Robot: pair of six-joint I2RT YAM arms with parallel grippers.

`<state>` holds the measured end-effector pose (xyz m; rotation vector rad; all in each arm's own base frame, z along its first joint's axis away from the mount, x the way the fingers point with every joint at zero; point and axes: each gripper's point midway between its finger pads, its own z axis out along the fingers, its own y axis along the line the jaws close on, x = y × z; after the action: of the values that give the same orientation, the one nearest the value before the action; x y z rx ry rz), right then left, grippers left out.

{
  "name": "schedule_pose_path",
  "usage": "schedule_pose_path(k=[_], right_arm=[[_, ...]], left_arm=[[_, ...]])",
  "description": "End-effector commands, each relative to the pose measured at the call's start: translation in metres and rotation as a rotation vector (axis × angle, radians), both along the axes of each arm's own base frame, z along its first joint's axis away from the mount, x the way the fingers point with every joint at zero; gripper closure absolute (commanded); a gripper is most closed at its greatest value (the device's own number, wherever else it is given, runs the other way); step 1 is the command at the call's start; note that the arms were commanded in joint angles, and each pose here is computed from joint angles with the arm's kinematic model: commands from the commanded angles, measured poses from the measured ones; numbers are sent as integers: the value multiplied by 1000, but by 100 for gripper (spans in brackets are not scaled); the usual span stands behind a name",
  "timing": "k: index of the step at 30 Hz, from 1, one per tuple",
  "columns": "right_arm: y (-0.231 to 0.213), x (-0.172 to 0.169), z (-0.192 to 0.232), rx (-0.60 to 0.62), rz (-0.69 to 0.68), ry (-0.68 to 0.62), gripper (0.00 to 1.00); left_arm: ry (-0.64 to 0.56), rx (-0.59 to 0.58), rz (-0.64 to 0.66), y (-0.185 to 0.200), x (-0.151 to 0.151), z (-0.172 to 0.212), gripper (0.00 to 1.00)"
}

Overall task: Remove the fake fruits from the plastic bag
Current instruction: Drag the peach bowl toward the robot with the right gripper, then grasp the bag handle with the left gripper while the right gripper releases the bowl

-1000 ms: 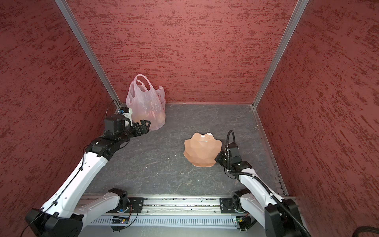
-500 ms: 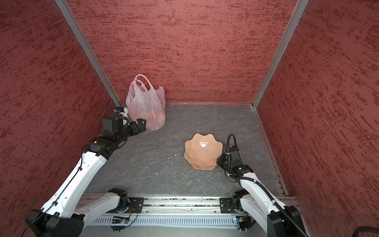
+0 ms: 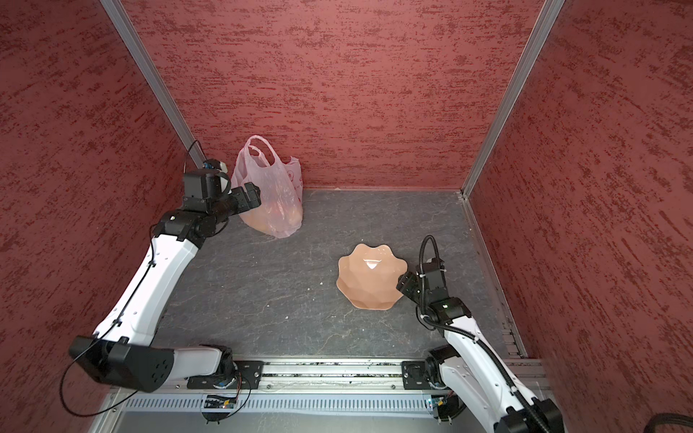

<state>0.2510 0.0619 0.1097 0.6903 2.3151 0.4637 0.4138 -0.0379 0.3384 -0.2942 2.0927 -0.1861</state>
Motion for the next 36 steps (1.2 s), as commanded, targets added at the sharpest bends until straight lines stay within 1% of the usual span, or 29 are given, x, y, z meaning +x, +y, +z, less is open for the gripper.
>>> schedule_pose_path(k=[1, 6, 8, 12, 16, 22, 23, 26, 29, 32, 33, 34, 36], right_arm=[[-25, 1, 20, -140, -67, -26, 22], [-31, 11, 39, -207, -63, -57, 20], [-29, 18, 50, -218, -52, -83, 20], [-33, 26, 71, -252, -58, -129, 20], [-37, 32, 87, -273, -79, -162, 20], [-34, 45, 89, -270, -84, -171, 21], [-33, 47, 88, -270, -81, -168, 21], [-29, 53, 85, -268, -69, -166, 22], [-25, 59, 83, -267, -52, -171, 22], [-21, 63, 82, -266, -31, -176, 22], [-20, 64, 83, -267, -26, -178, 22], [-20, 65, 83, -270, -18, -182, 23], [-19, 64, 85, -274, -10, -190, 23]], left_arm=[[32, 80, -25, 9, 24, -15, 0], [20, 149, 20, 28, 67, -37, 0], [-6, 158, 0, 28, 85, -45, 0], [-17, 196, 12, 35, 114, -65, 0], [-34, 179, 1, 41, 138, -84, 0], [-35, 150, -36, 32, 166, -113, 0], [-38, 147, -36, 31, 168, -115, 2], [-63, 140, -32, 27, 168, -114, 15], [-76, 118, -20, 25, 164, -115, 46], [-77, 72, -9, 23, 158, -116, 73], [-72, 57, -3, 23, 156, -117, 79], [-71, 40, 2, 21, 153, -116, 83], [-73, 13, 21, 20, 145, -114, 88]])
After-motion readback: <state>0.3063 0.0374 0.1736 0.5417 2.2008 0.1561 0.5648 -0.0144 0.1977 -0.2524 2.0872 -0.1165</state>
